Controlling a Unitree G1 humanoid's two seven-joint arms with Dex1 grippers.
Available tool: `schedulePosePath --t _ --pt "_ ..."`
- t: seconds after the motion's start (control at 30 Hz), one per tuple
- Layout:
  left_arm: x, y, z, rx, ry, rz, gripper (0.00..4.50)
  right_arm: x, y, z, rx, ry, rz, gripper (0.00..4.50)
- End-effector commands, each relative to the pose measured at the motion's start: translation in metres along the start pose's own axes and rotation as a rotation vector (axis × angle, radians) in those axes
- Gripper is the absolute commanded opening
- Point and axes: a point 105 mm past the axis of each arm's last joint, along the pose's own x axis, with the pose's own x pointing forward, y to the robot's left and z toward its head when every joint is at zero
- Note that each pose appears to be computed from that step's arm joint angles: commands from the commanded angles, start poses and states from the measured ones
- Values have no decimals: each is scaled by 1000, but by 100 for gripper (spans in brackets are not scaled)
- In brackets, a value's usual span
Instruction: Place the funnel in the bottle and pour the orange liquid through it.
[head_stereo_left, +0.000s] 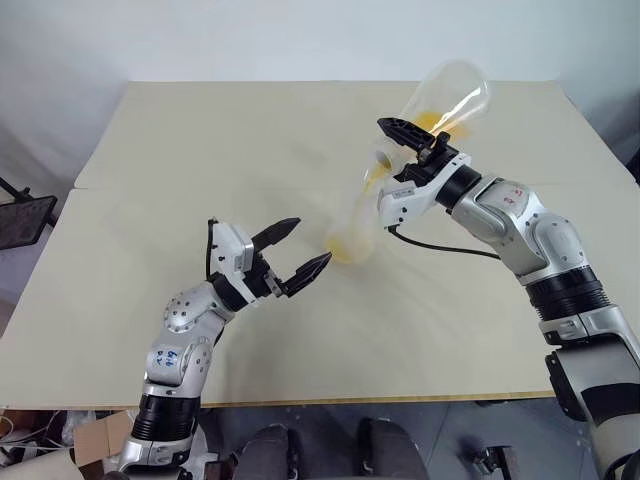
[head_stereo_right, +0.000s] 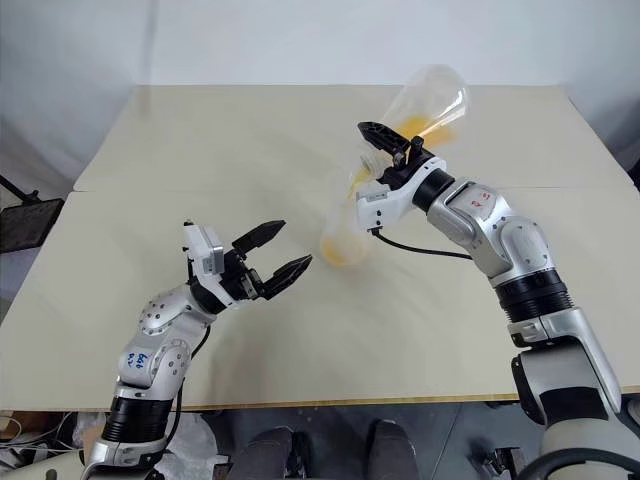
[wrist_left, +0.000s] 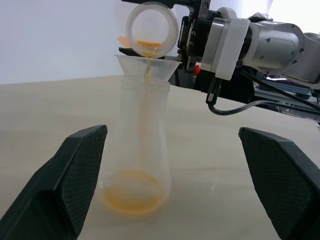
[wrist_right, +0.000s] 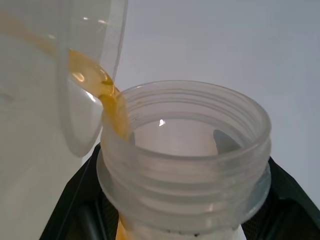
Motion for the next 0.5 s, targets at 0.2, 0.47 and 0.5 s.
schedulePosePath --t 0.2,0.47,0.5 --pt "2 -6 11 34 -42 -17 450 2 -25 -2 -61 -12 -79 248" --pt "-4 -3 11 26 -47 22 450 -1 -21 0 -66 -24 -70 248" --pt "-5 -3 10 22 -45 29 450 -1 -21 0 -66 -24 -70 248"
